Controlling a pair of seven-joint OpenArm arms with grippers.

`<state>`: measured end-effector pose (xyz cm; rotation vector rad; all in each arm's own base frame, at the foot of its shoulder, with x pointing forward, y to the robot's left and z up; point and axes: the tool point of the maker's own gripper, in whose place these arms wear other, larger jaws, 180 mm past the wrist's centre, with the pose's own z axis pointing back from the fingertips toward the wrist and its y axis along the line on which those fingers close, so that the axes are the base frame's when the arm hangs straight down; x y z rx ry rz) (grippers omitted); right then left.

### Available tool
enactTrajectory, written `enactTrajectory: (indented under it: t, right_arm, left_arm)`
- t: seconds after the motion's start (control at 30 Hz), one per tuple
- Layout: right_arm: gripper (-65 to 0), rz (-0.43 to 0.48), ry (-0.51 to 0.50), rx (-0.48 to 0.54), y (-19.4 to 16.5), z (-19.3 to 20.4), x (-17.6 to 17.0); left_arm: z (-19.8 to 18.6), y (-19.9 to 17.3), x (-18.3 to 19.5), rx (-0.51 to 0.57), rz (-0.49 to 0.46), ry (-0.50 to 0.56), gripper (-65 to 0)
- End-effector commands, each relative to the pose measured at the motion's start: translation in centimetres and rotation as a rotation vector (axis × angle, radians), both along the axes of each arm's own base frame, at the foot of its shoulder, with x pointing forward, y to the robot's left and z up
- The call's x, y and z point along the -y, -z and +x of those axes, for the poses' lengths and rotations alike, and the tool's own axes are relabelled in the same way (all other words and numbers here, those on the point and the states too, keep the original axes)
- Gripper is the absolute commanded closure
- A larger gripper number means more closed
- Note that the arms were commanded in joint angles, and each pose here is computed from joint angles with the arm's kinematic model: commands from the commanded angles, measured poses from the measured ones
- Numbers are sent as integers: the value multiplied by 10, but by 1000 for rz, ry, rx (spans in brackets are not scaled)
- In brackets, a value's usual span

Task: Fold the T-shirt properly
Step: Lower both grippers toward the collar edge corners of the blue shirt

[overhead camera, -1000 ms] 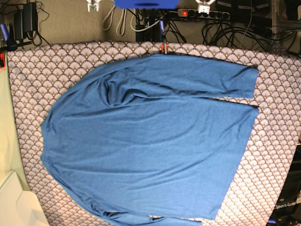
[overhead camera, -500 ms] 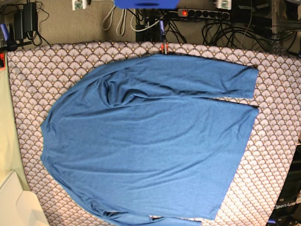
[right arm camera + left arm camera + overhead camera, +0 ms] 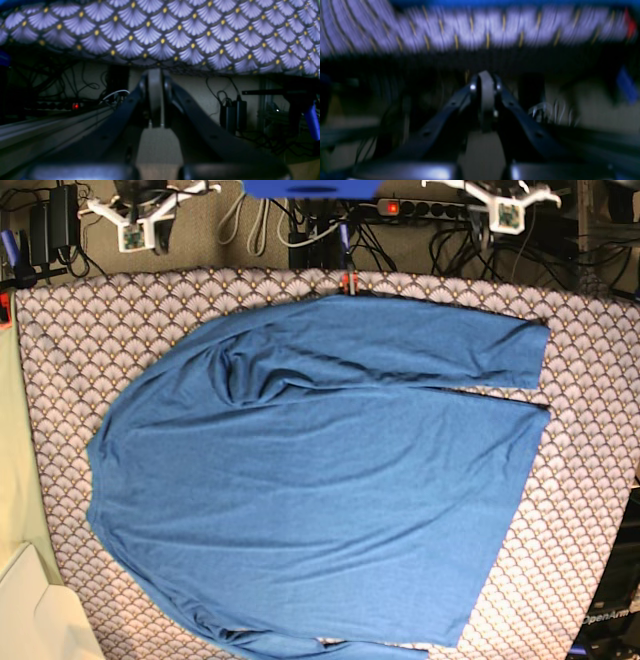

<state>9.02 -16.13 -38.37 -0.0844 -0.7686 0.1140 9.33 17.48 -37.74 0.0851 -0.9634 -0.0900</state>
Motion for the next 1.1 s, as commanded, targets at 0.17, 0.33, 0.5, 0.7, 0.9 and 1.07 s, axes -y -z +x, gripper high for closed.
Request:
enactTrajectory:
  t: [0.17, 0.33, 0.5, 0.7, 0.9, 1.07]
  right_arm:
    - [-198, -4, -8, 82, -14, 23, 0]
    - [-291, -2, -11, 145, -22, 45, 0]
    - [-293, 15, -67, 182, -27, 68, -7]
    - [-293, 3, -85, 171, -28, 97, -5]
    - [-293, -5, -85, 170, -31, 111, -3]
    - [-293, -2, -94, 168, -30, 110, -5]
  left_arm:
    - [10, -32, -12, 81, 38, -20, -92]
    - [16, -40, -30, 117, 72, -85, -350]
    - [36, -46, -41, 175, 90, -111, -375]
    - [54, -35, -60, 208, 7, -187, -377]
    - [59, -19, -93, 216, -80, -312, -379]
    - [69, -10, -109, 226, -142, -364, -379]
